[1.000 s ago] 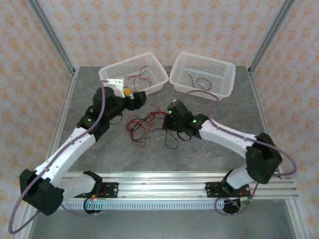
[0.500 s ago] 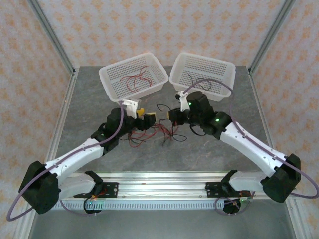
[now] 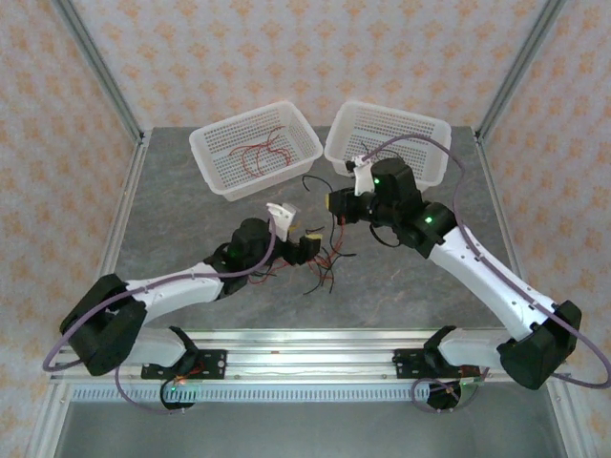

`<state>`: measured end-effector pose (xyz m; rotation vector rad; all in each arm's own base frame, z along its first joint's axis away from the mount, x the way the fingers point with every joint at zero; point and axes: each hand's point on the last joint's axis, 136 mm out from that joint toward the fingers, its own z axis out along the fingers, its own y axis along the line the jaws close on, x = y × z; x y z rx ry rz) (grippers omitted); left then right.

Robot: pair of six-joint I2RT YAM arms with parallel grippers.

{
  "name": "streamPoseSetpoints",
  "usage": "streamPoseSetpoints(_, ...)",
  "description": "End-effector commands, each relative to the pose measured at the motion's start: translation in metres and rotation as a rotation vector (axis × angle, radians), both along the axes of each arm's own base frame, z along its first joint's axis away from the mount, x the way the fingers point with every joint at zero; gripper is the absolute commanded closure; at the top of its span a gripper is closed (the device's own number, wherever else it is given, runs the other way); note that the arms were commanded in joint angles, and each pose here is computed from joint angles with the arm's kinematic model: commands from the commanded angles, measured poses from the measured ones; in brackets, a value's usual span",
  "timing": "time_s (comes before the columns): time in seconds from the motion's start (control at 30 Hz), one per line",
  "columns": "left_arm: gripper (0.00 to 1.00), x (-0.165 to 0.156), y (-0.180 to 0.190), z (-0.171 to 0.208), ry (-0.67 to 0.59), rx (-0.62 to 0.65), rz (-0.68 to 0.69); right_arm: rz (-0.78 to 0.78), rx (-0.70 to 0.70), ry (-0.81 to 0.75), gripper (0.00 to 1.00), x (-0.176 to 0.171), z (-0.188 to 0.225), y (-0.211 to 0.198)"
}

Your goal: Untangle the cables

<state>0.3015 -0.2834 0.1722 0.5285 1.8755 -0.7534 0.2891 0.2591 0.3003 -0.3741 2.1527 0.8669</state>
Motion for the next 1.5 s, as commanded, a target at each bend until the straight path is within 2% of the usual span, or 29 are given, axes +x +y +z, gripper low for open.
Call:
streamPoseSetpoints(0.0,0.17,-0.01,-0.023,0.034,-0.138,-0.062,-0.099,-0.105,0.065,-0.023,1.0,0.012,0.026,-0.009)
streamPoseSetpoints(0.17,0.15,-0.027,-0.038,0.027,-0.158,-0.052,-0.179,-0.204,0.142,-0.011,1.0,0.02,0.034,-0.017)
streamPoseSetpoints(0.33,0.12,-0.049,-0.055,0.01,-0.177,0.016,-0.26,-0.295,0.203,-0.002,1.0,0.029,0.038,-0.024)
streamPoseSetpoints(0.47,0.08,-0.047,-0.066,0.0,-0.189,0.053,-0.268,-0.34,0.243,0.006,1.0,0.034,0.041,-0.027)
streamPoseSetpoints(0.67,0.07,-0.016,-0.076,-0.017,-0.191,0.123,-0.184,-0.361,0.32,-0.026,1.0,0.027,0.069,-0.035)
streamPoseSetpoints(0.83,0.1,0.008,-0.079,-0.049,-0.117,0.179,-0.111,-0.395,0.354,-0.082,1.0,0.022,0.1,-0.048)
streamPoseSetpoints(1.17,0.14,0.029,-0.042,-0.086,-0.006,0.208,0.048,-0.471,0.346,-0.231,1.0,0.018,0.164,-0.075)
streamPoseSetpoints(1.33,0.14,0.031,-0.023,-0.081,0.001,0.178,0.098,-0.535,0.294,-0.344,1.0,0.027,0.204,-0.092)
streamPoseSetpoints(1.47,0.13,0.029,-0.02,-0.062,-0.022,0.139,0.102,-0.576,0.229,-0.409,1.0,0.051,0.22,-0.103)
